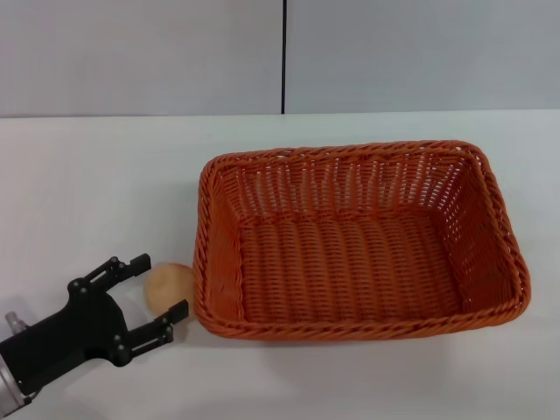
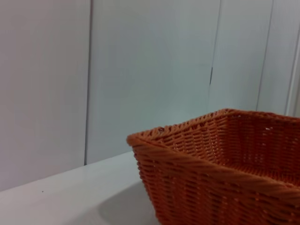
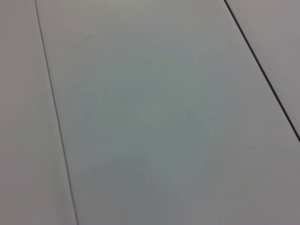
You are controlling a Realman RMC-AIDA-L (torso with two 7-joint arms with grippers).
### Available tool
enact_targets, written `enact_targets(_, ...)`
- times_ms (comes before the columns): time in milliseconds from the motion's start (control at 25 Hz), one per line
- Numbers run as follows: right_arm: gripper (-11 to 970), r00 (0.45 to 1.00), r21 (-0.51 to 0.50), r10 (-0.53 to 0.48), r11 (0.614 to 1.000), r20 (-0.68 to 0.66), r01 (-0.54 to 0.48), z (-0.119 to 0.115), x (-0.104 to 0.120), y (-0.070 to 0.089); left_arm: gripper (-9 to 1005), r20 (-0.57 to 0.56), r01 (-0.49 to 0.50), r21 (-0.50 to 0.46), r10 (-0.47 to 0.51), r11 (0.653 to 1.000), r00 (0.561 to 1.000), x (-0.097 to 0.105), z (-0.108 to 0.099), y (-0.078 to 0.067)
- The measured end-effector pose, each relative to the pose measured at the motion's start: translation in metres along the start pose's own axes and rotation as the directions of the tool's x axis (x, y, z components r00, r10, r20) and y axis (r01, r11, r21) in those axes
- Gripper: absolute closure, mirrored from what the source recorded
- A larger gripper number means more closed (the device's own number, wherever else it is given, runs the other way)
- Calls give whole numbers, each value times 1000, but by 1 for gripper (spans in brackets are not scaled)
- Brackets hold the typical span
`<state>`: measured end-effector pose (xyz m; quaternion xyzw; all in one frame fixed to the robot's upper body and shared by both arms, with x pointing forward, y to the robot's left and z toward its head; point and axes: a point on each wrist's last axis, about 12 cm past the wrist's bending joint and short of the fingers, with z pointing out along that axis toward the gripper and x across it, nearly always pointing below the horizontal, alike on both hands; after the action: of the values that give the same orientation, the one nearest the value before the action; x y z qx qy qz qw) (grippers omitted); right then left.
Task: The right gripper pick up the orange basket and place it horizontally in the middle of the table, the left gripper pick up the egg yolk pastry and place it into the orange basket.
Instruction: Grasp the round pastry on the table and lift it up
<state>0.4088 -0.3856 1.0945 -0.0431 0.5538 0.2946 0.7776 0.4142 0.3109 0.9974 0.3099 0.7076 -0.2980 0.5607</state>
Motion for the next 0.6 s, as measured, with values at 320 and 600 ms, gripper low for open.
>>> enact_targets(320,438,1000,-12,8,1000,-4,-8,-3,1,4,157,-26,-23,-29,22,999,999,11,8,-10)
enact_targets(600,438,1000,-11,3,1000,2,-3,-6,0,4,158,-41,-15,-46,13,999,999,14,18,-9)
